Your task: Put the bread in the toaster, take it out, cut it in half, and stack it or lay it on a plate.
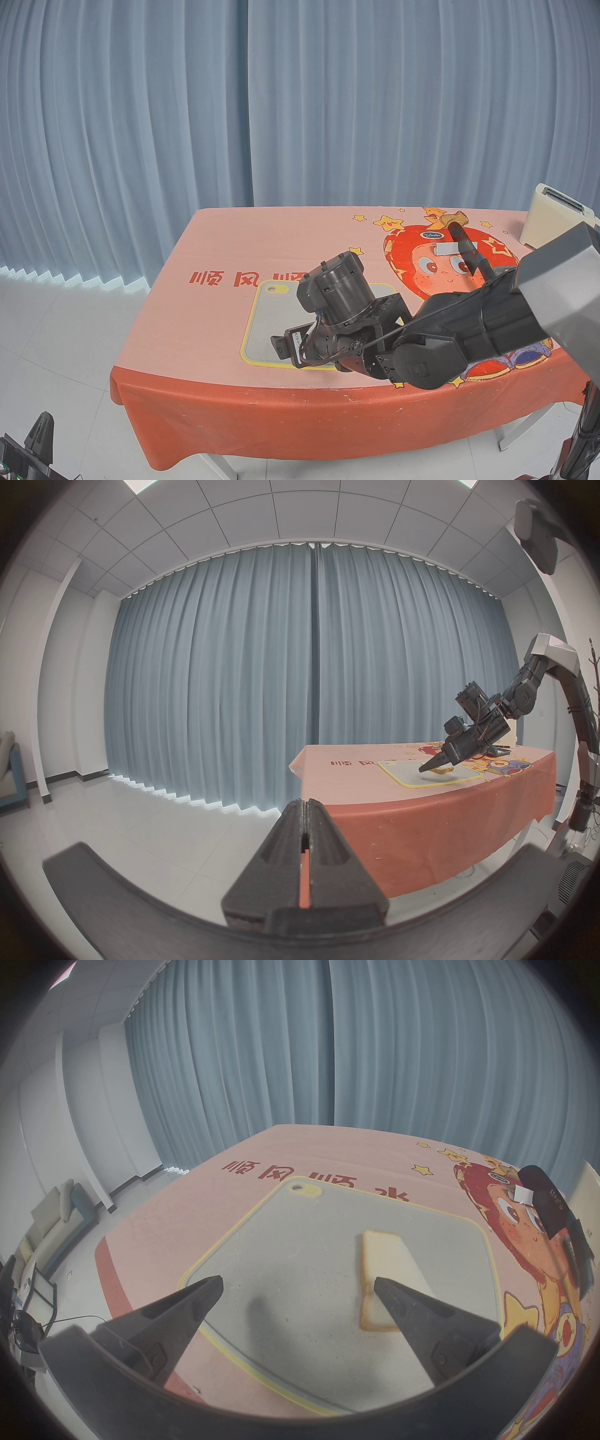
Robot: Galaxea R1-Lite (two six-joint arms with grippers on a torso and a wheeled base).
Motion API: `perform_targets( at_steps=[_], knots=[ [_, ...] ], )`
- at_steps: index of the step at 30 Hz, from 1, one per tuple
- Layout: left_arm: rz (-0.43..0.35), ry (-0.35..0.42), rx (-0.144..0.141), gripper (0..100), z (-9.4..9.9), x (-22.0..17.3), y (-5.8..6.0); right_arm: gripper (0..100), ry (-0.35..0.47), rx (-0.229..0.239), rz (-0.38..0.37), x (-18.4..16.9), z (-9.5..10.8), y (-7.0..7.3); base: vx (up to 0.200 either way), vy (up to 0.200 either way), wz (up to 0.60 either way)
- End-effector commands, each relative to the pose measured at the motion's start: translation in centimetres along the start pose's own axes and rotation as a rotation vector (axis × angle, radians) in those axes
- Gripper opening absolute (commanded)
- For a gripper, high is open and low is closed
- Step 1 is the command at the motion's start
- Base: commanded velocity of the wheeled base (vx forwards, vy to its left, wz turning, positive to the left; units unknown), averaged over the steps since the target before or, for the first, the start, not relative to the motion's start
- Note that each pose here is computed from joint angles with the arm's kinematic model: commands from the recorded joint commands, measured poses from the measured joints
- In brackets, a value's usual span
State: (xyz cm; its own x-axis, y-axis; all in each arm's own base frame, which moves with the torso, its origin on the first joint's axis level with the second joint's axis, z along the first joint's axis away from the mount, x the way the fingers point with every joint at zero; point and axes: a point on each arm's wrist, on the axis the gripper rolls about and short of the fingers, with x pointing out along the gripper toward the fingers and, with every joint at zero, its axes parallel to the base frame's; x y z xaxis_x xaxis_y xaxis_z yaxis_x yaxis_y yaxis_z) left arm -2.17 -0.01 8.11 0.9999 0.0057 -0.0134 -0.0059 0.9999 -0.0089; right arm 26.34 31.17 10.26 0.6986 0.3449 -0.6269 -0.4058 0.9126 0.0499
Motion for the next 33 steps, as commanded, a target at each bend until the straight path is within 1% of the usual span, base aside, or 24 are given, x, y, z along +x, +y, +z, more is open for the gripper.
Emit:
perform_targets(
  at_steps=[1,9,15,23,30,33],
  knots=[
    [0.002,0.017,0.000,0,-0.5,0.1,0.0,100,0.013,-0.004,-0.005,0.5,-0.4,0.0,0.000,0.000,0.00],
    [0.001,0.017,0.000,0,-0.5,0.1,0.0,100,0.029,-0.011,-0.007,0.8,-0.9,0.1,0.000,0.000,0.00],
    [0.001,0.017,0.000,0,-0.5,0.1,0.0,100,0.038,0.000,-0.011,0.9,-1.2,0.2,0.000,0.000,0.00],
    [0.001,0.017,0.000,0,-0.5,0.1,0.0,100,-0.009,0.018,0.007,-0.3,0.1,0.3,0.000,0.000,0.00],
    [0.001,0.019,0.000,0,-0.5,0.1,0.0,100,-0.023,0.024,0.009,-1.1,0.5,0.1,0.000,0.000,0.00],
    [0.001,0.019,0.000,0,-0.5,0.1,0.0,100,-0.019,0.022,0.004,-0.9,0.4,0.1,0.000,0.000,0.00]
  ],
)
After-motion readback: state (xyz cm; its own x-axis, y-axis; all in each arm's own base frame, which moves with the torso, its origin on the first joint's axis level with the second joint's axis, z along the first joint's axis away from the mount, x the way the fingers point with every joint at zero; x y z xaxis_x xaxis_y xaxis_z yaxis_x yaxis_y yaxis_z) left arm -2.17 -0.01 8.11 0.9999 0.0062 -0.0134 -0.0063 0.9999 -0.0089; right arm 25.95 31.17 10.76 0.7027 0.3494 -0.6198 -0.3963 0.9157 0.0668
